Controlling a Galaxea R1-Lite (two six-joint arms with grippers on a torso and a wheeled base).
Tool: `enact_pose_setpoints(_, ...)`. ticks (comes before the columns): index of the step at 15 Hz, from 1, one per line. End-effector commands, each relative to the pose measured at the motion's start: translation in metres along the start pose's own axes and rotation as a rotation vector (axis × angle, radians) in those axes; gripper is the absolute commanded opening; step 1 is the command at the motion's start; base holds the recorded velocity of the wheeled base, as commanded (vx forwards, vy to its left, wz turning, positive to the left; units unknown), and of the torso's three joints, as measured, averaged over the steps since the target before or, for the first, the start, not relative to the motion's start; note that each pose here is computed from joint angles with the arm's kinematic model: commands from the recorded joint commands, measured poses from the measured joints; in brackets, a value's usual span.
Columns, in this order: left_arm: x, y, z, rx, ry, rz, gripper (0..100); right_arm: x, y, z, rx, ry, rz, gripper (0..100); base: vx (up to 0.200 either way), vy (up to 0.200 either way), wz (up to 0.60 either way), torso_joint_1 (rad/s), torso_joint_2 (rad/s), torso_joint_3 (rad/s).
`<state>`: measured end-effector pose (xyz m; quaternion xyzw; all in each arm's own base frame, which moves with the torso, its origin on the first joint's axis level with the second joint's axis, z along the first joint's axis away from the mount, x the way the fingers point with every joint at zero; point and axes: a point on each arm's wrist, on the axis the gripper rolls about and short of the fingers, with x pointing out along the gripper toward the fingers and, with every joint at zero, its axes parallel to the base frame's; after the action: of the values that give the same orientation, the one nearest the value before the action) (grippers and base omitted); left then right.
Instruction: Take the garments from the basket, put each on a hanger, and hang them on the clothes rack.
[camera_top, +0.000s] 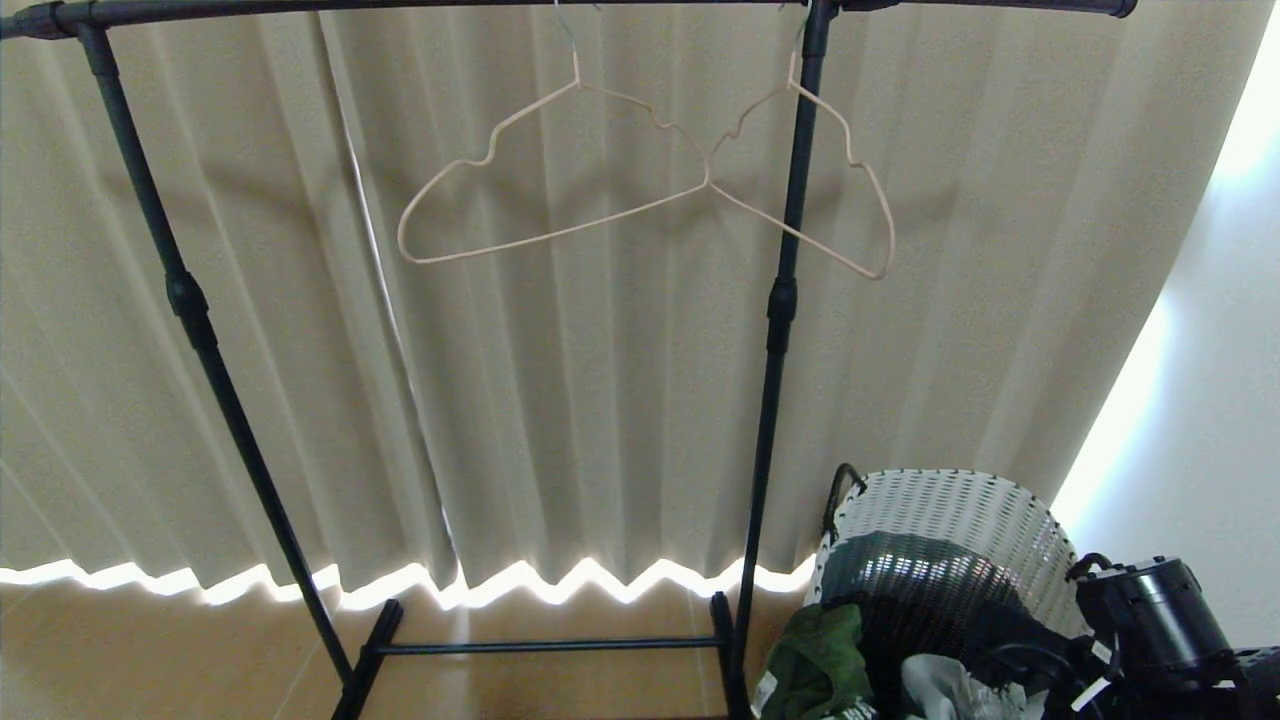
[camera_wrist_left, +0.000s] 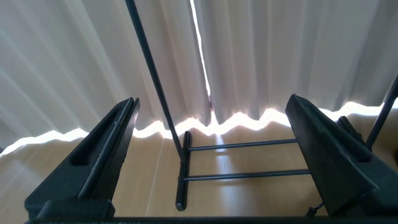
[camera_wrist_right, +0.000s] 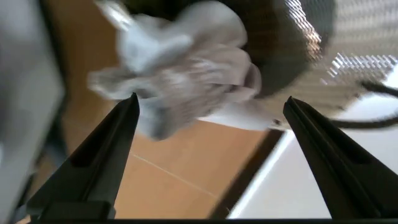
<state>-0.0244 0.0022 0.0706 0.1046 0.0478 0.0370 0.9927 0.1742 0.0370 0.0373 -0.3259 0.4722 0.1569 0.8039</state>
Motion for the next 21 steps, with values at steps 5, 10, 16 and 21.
enact_pose_setpoints(5, 0.0, 0.0, 0.0, 0.0, 0.0, 0.001, 100, 0.015, -0.001, 0.004, -0.008, 0.066, -0.057, 100, 0.0, 0.0, 0.0, 0.0, 0.0, 0.0)
enact_pose_setpoints(10, 0.0, 0.0, 0.0, 0.0, 0.003, 0.0, 100, 0.021, -0.005, 0.01, 0.004, 0.062, -0.143, 100, 0.0, 0.0, 0.0, 0.0, 0.0, 0.0)
enact_pose_setpoints(16, 0.0, 0.0, 0.0, 0.001, 0.0, -0.001, 100, -0.003, -0.007, 0.004, 0.034, -0.026, -0.197, 0, 0.0, 0.0, 0.0, 0.0, 0.0, 0.0)
enact_pose_setpoints(21, 0.0, 0.0, 0.0, 0.001, 0.0, 0.001, 100, -0.087, -0.017, -0.022, 0.183, -0.369, -0.43, 0, 0.0, 0.0, 0.0, 0.0, 0.0, 0.0)
